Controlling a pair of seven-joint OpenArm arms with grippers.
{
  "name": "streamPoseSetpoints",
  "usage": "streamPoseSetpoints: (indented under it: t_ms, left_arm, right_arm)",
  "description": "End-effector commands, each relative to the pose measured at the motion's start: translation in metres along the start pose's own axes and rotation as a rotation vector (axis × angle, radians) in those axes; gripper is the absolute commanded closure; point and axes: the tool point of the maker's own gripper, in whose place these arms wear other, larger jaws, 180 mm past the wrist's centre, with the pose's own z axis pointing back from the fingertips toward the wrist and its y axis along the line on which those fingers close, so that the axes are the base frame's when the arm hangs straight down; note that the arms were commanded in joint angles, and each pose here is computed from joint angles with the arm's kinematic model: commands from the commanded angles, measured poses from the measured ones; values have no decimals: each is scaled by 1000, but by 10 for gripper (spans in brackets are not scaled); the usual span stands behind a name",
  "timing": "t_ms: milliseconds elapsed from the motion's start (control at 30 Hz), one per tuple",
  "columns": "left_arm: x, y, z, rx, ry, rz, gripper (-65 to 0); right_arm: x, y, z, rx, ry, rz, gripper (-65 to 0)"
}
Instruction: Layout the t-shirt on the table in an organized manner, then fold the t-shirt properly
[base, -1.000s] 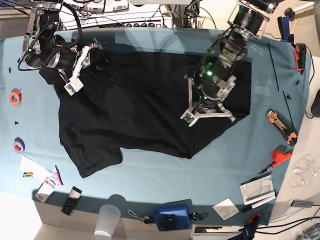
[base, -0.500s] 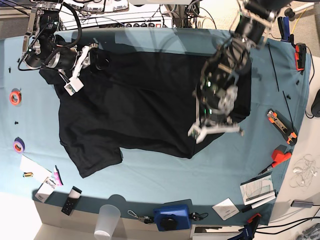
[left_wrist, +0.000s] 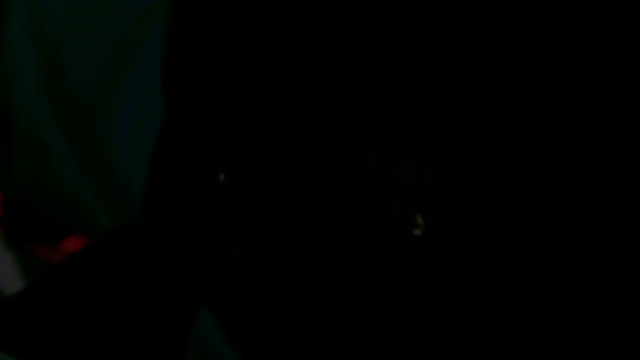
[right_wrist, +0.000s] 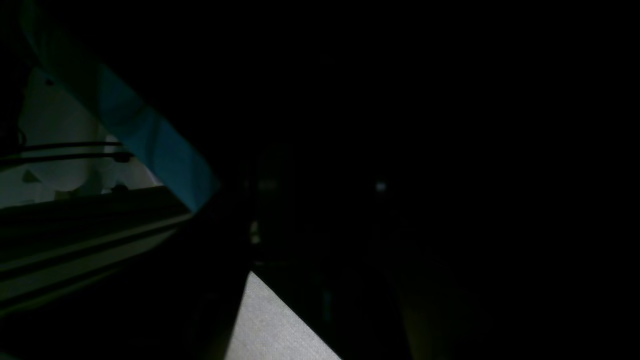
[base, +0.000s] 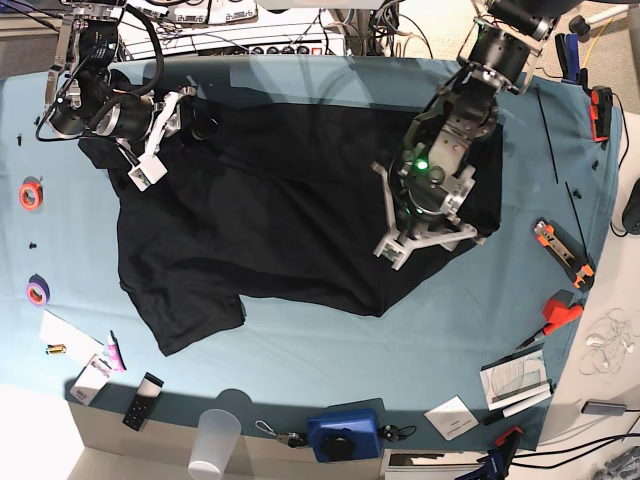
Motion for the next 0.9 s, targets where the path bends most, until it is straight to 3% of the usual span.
streamPoseSetpoints:
  t_ms: [0, 267, 333, 433, 600, 767, 867]
  left_arm:
    - [6, -1, 3, -6, -24, 0, -345]
    - [4, 0, 2, 15, -39, -7, -316]
    - [4, 0, 2, 15, -41, -8, -225]
    - [4, -1, 1, 12, -52, -9, 0]
    - [-8, 0, -4, 25, 2, -16, 0]
    - [-5, 37, 1, 220, 5, -23, 0]
    - [5, 50, 5, 265, -15, -34, 0]
  right_arm:
    - [11, 0, 6, 1, -38, 20, -202]
    - [12, 0, 6, 1, -40, 20, -202]
    - [12, 0, 6, 1, -40, 20, -202]
    - [12, 0, 6, 1, -40, 20, -202]
    - [12, 0, 6, 1, -40, 20, -202]
    - [12, 0, 6, 1, -40, 20, -201]
    - [12, 0, 6, 1, -40, 20, -202]
